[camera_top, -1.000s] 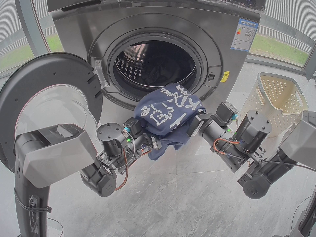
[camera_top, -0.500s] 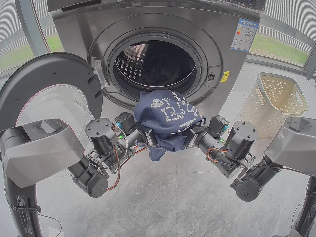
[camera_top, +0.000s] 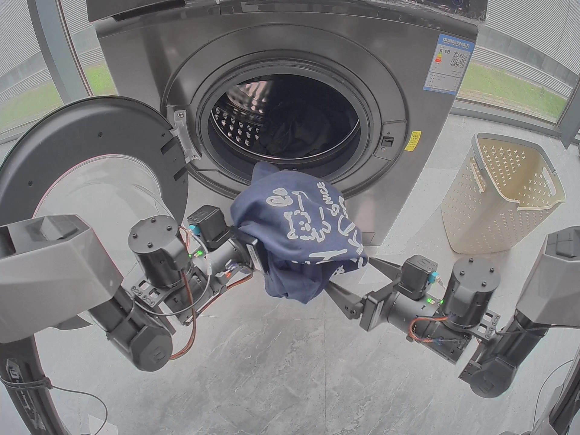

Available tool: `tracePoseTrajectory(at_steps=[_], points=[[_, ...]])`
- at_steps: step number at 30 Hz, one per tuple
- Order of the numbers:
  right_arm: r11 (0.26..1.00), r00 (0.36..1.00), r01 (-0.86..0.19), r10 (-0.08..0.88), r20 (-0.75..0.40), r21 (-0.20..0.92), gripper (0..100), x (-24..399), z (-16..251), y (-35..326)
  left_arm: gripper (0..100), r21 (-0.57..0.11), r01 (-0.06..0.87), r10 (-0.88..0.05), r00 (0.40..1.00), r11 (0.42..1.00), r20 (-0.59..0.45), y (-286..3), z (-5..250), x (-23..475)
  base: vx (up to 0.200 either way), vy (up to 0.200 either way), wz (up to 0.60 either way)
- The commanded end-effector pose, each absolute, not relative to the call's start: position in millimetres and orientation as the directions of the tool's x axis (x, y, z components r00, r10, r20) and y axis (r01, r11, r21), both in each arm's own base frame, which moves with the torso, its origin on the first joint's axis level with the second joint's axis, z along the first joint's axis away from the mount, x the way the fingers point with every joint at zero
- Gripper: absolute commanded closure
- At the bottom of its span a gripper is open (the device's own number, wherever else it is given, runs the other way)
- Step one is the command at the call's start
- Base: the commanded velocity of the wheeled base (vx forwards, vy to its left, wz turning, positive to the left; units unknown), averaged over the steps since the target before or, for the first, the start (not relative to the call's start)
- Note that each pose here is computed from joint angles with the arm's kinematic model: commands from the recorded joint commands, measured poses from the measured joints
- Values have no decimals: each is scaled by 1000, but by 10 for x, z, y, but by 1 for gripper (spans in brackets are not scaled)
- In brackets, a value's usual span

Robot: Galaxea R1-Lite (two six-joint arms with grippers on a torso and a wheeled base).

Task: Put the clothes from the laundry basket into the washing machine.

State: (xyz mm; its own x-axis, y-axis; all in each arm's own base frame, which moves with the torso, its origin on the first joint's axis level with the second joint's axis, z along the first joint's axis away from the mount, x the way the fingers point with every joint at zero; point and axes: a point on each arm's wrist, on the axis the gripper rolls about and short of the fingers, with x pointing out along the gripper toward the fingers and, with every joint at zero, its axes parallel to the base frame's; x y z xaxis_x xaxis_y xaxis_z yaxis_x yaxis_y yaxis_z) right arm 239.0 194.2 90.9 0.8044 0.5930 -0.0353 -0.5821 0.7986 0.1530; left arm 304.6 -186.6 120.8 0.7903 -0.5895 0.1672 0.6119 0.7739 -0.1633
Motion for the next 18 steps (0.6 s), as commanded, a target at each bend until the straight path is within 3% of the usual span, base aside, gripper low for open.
tracePoseTrajectory(at_steps=[1,4,7,18], points=[[759,760,-639,648,-46,128,0,2070,1018,1825,100,-164,606,-585,795,778,160,-1633,1367,2746,0,0,0],[729,723,-676,684,-95,109,0,1930,957,1737,100,-163,616,-604,788,771,118,-1537,1331,2582,0,0,0],[735,727,-669,678,-112,109,0,1929,930,1690,100,-168,621,-611,783,765,115,-1489,1354,2503,0,0,0],[852,854,-509,517,-52,121,0,2274,1023,1452,100,-155,624,-616,781,766,103,-1458,1353,2408,0,0,0]])
